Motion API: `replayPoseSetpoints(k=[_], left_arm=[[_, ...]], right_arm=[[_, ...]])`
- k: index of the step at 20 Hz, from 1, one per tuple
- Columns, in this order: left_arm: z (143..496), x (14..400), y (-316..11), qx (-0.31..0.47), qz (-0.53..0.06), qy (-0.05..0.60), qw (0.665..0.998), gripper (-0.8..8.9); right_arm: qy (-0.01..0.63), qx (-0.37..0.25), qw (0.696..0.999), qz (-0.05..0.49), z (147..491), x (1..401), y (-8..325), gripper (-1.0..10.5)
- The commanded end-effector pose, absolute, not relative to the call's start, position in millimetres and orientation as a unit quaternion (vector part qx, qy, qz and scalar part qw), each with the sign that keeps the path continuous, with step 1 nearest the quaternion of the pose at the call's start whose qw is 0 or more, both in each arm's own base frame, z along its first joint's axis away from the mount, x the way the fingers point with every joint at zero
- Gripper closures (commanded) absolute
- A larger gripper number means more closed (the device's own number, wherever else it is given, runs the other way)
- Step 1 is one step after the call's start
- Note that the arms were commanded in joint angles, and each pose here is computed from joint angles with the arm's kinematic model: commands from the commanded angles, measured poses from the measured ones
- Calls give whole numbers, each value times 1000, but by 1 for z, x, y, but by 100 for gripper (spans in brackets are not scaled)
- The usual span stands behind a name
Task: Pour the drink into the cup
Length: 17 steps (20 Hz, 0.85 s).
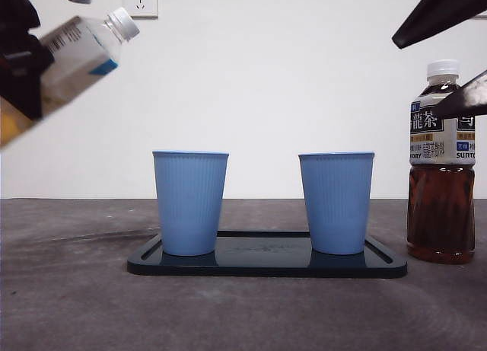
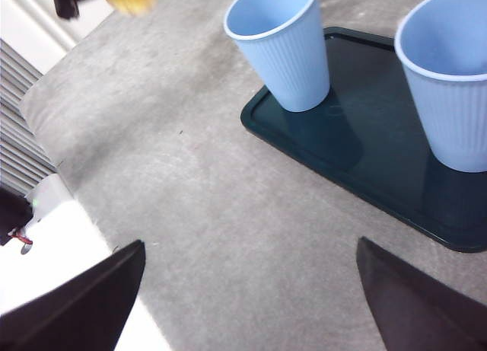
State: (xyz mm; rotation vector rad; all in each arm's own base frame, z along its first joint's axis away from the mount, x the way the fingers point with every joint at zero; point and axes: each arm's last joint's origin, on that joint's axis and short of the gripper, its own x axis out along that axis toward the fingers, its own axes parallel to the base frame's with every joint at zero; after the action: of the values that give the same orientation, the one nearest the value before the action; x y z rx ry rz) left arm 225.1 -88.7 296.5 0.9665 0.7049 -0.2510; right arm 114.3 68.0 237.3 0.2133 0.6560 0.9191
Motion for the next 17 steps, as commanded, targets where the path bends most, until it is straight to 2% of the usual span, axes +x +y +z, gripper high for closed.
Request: replayPoseSetpoints(k=[1,7,12,14,17], left_arm=[[317,227,-96,529,-85,302,789,600],[312,228,-114,623,-70,307,716,605],[298,232,-131,661,-64,318,677,607],[292,234,-136,678,-60,323,657,637],[288,238,-141,683,-53,323,653,637]], right_arm=[[297,93,833,457,243,114,71,519],[297,85,820,482,244,110,77,519],[299,78,810,499,244,107,82,519],[299,76,807,503,244,106,83,519],[299,74,804,509,244,105,84,518]])
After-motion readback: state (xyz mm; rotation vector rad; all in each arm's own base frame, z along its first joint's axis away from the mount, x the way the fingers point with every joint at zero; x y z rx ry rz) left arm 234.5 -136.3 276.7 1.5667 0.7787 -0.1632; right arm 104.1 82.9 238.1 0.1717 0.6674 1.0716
